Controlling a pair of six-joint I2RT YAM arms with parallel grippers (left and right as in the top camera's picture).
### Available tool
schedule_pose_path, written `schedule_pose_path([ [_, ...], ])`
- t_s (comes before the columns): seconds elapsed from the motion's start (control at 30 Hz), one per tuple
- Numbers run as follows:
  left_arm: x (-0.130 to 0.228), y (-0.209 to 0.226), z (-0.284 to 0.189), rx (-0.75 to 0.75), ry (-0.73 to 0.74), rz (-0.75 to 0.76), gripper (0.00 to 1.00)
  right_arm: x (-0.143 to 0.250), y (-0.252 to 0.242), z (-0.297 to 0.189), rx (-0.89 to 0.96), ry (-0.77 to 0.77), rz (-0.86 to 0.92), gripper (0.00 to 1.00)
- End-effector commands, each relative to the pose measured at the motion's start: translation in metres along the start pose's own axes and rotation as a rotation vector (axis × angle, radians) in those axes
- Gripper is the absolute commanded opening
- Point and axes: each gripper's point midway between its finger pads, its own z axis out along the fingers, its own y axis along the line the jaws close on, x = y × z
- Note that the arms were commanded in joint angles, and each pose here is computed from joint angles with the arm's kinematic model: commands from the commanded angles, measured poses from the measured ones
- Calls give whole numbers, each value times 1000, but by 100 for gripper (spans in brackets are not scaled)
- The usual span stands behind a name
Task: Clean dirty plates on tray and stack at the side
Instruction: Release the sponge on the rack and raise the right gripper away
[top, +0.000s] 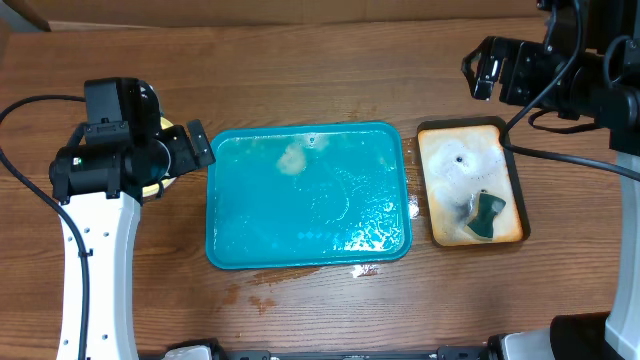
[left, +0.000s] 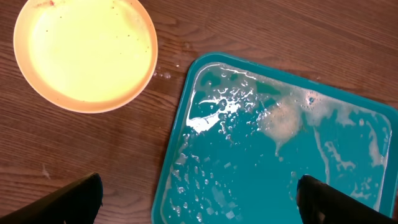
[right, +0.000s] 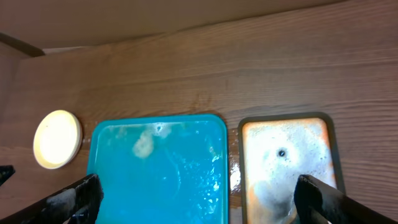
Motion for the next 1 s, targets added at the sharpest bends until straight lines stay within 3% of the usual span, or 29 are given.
schedule_pose_path([
  [0.0, -5, 0, -10, -1, -34, -7, 100, -3, 7, -5, -33, -17, -8, 100],
  [0.57, -5, 0, -10, -1, -34, -7, 100, -18, 8, -12, -25, -92, -33, 100],
  [0.97, -5, 0, -10, -1, -34, -7, 100, -19, 10, -168, 78, -549, -80, 100],
])
